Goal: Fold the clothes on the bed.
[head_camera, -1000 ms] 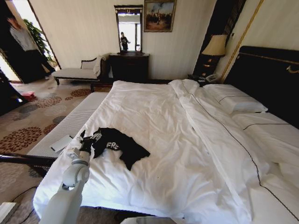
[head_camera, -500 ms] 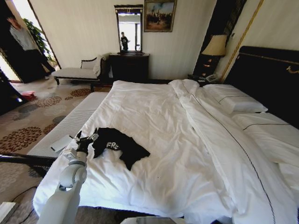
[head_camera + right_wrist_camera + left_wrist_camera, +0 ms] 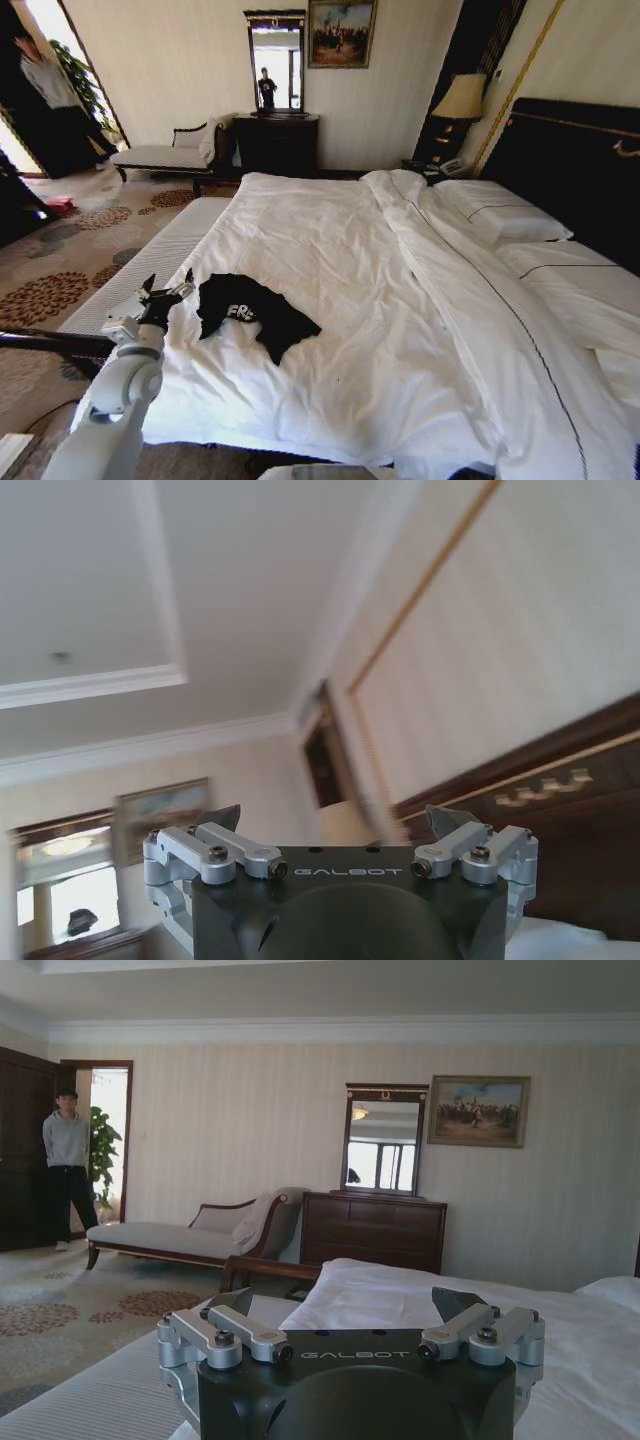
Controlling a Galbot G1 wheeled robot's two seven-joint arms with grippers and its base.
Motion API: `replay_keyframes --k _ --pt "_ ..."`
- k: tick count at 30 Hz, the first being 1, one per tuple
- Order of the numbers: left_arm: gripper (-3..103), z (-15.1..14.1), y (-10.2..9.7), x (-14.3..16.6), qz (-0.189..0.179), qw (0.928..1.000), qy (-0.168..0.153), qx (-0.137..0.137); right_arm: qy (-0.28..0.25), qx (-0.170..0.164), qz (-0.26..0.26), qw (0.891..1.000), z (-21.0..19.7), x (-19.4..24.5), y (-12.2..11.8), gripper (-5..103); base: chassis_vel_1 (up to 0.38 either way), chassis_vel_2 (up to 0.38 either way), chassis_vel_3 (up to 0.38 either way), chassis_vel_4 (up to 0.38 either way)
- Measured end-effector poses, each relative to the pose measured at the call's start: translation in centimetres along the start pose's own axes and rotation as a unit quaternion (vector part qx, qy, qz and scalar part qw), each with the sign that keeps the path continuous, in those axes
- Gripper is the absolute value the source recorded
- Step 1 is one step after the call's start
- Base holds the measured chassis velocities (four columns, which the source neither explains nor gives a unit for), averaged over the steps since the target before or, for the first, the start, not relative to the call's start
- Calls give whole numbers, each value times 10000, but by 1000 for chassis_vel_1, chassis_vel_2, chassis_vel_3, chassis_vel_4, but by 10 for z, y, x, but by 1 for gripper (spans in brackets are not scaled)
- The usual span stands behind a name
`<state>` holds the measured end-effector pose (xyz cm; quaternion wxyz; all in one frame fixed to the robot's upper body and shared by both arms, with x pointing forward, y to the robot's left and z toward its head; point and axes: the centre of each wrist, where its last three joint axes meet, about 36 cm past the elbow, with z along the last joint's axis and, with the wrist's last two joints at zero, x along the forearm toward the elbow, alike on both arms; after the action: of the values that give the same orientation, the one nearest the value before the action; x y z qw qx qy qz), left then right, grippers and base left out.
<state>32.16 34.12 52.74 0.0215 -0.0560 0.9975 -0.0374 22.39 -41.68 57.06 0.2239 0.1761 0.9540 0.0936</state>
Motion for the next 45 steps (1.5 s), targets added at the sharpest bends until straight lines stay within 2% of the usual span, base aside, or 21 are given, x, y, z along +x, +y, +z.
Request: replay_keyframes --k 2,3,8,9,12,17,21,30,45 --pt "100 -9 -4 12 96 9999 17 -30 52 -17 -637 9980 19 -13 -1 100 0 0 0 0" --pt "100 -13 -7 23 170 9998 49 -88 152 -78 -1169 9930 38 -21 -1 100 0 0 0 0" --pt "100 -12 -13 35 396 9990 164 -151 395 -104 -1617 9860 66 -23 -4 100 0 0 0 0" --pt "100 -6 -17 42 662 9973 218 -226 538 -37 -1680 9843 82 -21 -8 100 0 0 0 0" --pt "100 4 -20 59 933 9944 253 -431 590 4 -1787 9821 107 -21 -8 100 0 0 0 0" --pt "100 -1 -25 73 948 9948 232 -302 520 -173 -1861 9810 122 -19 1 100 0 0 0 0" --pt "100 -4 -28 76 880 9956 169 -284 534 -188 -1805 9819 128 -10 6 100 0 0 0 0" --pt "100 -3 -29 69 691 9971 61 -324 607 -228 -1675 9837 132 17 19 100 0 0 0 0" --pt "100 3 -26 52 687 9969 38 -388 530 -188 -1359 9891 132 37 18 100 36 -39 -41 41"
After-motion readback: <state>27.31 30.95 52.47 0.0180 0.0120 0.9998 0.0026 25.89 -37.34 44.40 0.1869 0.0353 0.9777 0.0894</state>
